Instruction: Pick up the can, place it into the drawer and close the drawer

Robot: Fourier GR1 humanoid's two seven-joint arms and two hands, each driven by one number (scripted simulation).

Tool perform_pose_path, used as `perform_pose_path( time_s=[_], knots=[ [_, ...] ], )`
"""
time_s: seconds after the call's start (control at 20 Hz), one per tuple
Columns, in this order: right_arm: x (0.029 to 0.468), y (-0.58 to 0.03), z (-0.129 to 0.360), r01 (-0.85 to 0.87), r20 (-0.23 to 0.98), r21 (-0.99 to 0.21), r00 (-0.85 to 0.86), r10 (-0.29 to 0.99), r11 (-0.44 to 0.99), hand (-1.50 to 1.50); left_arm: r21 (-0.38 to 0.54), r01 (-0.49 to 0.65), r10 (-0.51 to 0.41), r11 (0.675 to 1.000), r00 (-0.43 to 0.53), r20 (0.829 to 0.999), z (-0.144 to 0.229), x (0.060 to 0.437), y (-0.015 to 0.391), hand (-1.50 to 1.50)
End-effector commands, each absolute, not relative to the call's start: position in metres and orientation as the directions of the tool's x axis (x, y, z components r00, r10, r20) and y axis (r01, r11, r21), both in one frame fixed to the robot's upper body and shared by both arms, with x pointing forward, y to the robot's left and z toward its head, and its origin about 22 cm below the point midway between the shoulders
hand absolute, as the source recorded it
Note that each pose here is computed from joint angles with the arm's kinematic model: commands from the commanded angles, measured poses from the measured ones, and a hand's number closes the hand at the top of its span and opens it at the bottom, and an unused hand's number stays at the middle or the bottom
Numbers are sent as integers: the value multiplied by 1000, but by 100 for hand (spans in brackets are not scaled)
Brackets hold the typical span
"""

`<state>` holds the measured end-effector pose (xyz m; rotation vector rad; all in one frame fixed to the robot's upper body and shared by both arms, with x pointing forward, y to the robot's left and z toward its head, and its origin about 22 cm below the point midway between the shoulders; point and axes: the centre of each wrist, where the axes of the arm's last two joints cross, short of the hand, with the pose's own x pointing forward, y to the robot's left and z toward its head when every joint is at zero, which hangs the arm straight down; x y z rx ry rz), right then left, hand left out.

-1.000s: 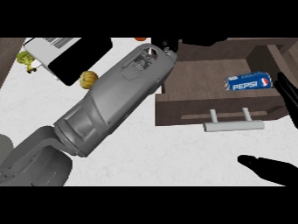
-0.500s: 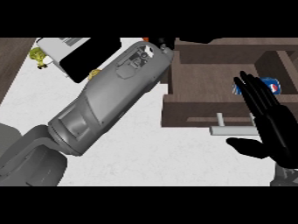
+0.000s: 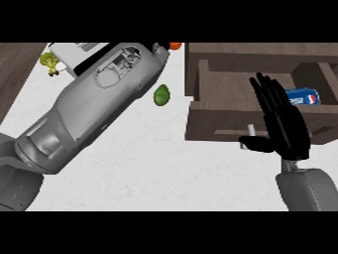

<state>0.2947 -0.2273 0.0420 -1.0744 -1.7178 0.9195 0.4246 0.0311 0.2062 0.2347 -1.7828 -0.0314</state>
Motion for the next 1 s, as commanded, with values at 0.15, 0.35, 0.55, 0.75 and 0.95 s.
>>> perform_pose_path(
  time_s=[0.15,0.35,0.55,0.75,0.95],
  knots=[
    [320,-226,-2,253,251,-922,-182,951,292,-150,173,-165,-206,971,-218,954,217,427,71,-150],
    [340,-228,-7,271,208,-932,-146,967,241,-150,166,-125,-187,978,-185,965,233,416,69,-150],
    [360,-224,-3,307,188,-926,-128,974,219,-150,174,-134,-195,976,-171,966,214,411,84,-150],
    [375,-216,-5,375,187,-901,-118,975,218,-150,163,-127,-182,978,-156,971,205,404,106,-150],
    [398,-220,9,401,194,-891,-91,977,214,-150,181,-106,-196,978,-146,970,201,389,110,-150]
  ],
)
